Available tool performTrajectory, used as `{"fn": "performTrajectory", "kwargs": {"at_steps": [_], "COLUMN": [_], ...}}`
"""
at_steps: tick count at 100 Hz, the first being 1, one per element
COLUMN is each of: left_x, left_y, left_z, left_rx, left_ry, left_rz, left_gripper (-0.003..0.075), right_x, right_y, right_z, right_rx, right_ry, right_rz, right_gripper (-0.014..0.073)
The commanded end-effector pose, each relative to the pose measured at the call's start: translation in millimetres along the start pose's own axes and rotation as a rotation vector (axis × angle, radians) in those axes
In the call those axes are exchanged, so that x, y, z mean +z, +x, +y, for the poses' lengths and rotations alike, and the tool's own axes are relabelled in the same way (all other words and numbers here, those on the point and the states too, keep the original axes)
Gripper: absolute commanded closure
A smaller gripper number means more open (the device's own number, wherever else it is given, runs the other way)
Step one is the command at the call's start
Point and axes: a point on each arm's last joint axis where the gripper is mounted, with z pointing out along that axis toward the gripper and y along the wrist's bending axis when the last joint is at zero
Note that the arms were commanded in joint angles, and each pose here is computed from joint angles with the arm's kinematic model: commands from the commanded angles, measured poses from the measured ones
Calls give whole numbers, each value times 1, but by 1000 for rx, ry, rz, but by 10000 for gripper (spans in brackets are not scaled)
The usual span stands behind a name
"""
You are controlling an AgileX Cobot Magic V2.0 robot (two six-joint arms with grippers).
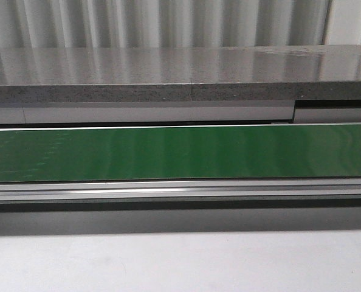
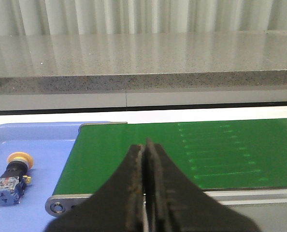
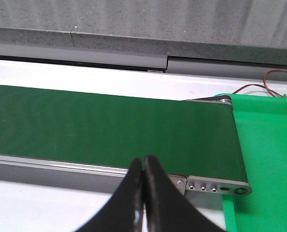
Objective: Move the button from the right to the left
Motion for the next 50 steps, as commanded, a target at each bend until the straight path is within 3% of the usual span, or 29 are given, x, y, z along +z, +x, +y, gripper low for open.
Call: {"fn": "performTrajectory", "kwargs": {"at_steps": [1, 37, 50], "left_x": [-2, -2, -2], "left_y": [-1, -1, -1], "left_z": [0, 0, 0], "left_rx": [-6, -6, -6], "left_ry": [2, 2, 2], "left_rz": [-93, -93, -93], "left_gripper": [740, 740, 740], "right_x": [0, 20, 22], "right_y": [-12, 23, 48], "right_z": [-1, -12, -15], "right_rx": [-13, 10, 46], "right_ry": [17, 137, 171], "right_rz": [-106, -416, -416], "right_gripper": [663, 663, 663]}}
